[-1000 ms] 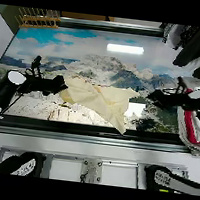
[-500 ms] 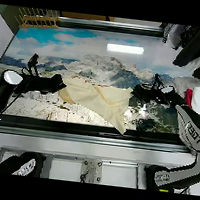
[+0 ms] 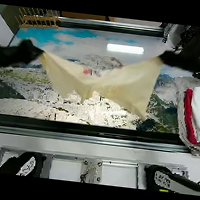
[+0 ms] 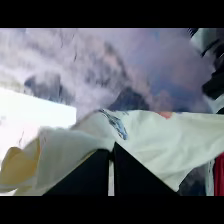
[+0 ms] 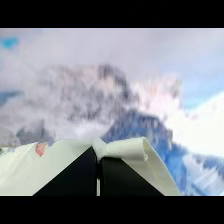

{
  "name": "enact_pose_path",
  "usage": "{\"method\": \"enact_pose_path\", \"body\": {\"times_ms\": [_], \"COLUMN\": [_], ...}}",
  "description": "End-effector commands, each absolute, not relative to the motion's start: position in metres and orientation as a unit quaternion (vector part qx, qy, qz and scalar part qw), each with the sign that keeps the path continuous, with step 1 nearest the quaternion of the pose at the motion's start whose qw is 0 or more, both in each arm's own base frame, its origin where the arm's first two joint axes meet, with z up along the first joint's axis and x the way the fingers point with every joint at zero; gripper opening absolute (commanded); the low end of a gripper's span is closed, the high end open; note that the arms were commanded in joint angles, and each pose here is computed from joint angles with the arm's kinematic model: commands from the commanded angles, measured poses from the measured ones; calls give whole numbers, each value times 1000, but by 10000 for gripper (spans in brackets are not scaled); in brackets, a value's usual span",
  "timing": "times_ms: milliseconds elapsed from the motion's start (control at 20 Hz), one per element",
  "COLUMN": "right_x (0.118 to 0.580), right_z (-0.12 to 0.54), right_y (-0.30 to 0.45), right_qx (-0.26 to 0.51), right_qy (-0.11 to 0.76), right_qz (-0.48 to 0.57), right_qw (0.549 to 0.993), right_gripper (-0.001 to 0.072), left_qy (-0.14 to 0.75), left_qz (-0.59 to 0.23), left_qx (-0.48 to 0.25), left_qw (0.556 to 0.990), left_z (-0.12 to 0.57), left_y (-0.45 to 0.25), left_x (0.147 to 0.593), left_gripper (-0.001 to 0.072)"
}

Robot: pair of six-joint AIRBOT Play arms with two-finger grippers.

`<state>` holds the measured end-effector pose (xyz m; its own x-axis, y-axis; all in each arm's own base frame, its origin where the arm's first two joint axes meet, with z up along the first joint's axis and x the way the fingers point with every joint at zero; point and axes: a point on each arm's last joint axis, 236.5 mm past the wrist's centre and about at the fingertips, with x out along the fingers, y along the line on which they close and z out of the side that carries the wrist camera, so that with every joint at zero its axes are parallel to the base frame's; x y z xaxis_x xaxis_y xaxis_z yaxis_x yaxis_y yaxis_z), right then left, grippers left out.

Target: Fold the clothes and pants, and hang the long-sleeved shirts on hangers.

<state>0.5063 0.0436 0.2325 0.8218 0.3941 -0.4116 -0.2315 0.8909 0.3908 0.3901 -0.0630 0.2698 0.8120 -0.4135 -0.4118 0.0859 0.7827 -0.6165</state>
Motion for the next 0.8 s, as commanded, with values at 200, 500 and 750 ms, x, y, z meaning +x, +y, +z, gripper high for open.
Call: {"method": "enact_pose_path", "body": {"times_ms": [200, 500, 750], "right_x": [335, 269, 288], "right_z": [503, 532, 487], "right_y": [42, 33, 28], "right_qx": [43, 20, 46], "right_qy": [-55, -98, -3], "right_qz": [143, 92, 85], "right_qw": [987, 991, 995], "right_gripper": [9, 9, 8], "left_qy": [-6, -132, -39], "left_qz": [-133, -82, -58], "left_qx": [-202, -159, -220], "left_qw": [970, 975, 973], "left_z": [480, 542, 498], "left_y": [-54, -59, -41], "left_x": [248, 163, 203], "left_gripper": [7, 6, 6]}}
